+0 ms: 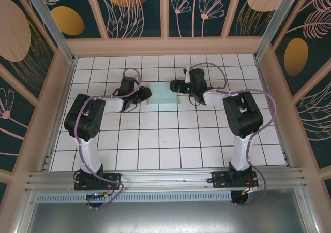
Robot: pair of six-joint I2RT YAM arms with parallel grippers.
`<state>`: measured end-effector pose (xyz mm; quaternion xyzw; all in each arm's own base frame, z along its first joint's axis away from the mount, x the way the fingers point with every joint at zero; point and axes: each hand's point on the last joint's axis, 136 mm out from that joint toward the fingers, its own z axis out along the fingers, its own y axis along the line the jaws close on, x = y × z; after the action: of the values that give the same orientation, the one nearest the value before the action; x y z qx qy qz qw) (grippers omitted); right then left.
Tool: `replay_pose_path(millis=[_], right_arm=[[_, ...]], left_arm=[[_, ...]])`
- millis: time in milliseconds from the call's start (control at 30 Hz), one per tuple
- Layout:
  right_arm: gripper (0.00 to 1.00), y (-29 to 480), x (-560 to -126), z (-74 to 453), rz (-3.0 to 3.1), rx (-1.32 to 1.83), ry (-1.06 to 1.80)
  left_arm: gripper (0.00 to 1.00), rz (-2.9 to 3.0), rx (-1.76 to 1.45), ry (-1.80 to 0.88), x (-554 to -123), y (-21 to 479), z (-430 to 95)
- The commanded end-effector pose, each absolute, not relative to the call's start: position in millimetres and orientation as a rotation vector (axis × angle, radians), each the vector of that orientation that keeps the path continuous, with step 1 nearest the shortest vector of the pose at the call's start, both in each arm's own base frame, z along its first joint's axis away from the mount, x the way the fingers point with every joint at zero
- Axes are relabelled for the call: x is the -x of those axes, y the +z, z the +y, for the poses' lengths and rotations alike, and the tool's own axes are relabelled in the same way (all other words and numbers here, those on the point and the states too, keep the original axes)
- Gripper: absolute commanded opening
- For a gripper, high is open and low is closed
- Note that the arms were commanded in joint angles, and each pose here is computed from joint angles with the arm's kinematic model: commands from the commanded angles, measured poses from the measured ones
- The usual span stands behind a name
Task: Fold the paper box
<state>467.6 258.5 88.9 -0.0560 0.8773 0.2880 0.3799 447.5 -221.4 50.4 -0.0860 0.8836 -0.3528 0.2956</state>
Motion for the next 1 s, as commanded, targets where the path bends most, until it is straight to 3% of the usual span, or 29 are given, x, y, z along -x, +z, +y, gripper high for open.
replay_pose_path(millis=[0, 700, 967], right_arm=[[0.78, 104.6, -467.8, 259.5, 2.207, 0.131, 0.775], [0.78, 96.0, -449.5, 276.9, 2.248, 0.043, 1.016], [0.78, 98.2, -443.0, 290.2, 2.233, 0.016, 1.175]], left_arm=[[0.19, 2.407, 0.217, -0.973, -433.8, 34.4, -221.1], [0.03, 2.312, 0.366, -1.234, -427.1, 27.5, -200.0], [0.03, 2.315, 0.368, -1.265, -427.6, 22.2, -200.0]])
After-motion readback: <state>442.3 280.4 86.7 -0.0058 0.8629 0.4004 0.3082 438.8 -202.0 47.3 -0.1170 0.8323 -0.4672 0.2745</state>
